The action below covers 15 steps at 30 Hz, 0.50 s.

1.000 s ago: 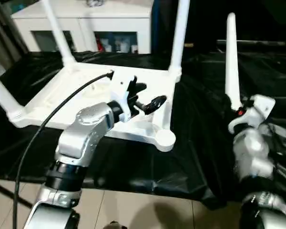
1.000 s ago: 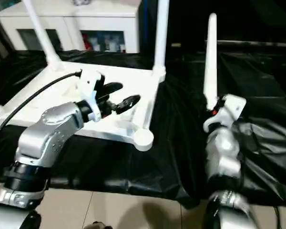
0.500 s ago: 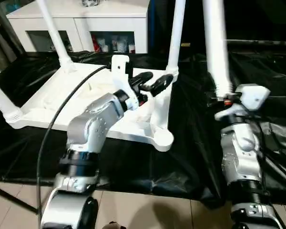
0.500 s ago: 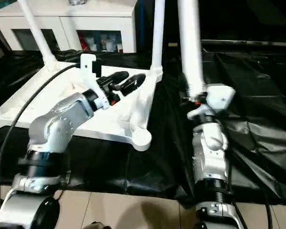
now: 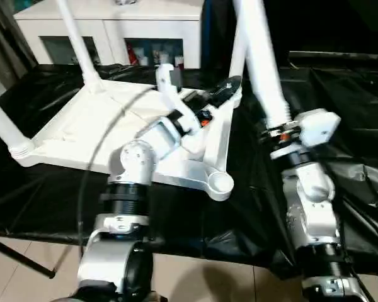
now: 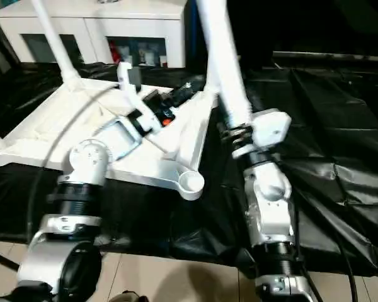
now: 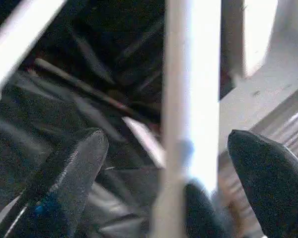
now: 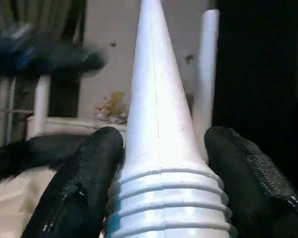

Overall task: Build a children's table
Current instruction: Pick table leg

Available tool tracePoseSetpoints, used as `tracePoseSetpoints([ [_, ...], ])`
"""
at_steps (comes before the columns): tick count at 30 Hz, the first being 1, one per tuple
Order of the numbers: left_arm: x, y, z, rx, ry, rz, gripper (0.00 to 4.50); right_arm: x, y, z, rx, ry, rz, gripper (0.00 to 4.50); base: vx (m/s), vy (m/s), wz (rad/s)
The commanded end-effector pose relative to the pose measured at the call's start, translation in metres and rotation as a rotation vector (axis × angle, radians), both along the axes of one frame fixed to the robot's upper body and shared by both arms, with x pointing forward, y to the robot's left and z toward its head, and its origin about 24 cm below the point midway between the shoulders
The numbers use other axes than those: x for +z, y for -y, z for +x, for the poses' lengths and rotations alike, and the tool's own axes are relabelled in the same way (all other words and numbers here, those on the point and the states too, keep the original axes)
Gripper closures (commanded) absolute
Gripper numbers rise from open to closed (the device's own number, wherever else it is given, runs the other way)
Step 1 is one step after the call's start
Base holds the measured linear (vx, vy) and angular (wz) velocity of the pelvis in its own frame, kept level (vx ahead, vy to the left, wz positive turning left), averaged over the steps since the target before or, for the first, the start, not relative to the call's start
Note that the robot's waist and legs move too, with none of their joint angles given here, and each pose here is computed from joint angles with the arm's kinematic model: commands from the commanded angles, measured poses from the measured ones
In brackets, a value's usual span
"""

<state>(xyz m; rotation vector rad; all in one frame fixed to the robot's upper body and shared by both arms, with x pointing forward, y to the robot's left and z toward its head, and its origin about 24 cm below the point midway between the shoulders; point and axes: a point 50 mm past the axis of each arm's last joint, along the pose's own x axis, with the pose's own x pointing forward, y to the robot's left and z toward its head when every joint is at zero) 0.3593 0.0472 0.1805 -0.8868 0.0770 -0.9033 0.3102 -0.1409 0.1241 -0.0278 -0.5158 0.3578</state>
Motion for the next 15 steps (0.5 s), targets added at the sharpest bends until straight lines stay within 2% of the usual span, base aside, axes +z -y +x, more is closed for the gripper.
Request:
tracePoseSetpoints([
  [1,0.011,0.001,0.002,-0.007,0.010,-0.042,0.00,0.005,-0.006,-0.003,0.037,0.033,-0.031,1.87,0.000,0.000,0.00],
  [2,0.013,0.001,0.002,-0.013,0.005,-0.061,0.00,0.001,-0.012,-0.004,0.068,0.029,-0.065,1.87,0.000,0.000,0.00],
  [8,0.015,0.002,0.000,-0.031,-0.001,-0.070,0.00,-0.009,-0.026,-0.007,0.153,-0.011,-0.136,1.87,0.000,0.000,0.00],
  [14,0.015,-0.002,0.003,0.017,-0.035,-0.089,0.00,-0.013,-0.027,-0.007,0.163,-0.034,-0.157,1.87,0.000,0.000,0.00],
  [15,0.016,-0.004,0.003,0.017,-0.037,-0.099,0.17,-0.013,-0.026,-0.006,0.163,-0.034,-0.167,1.87,0.000,0.000,0.00],
])
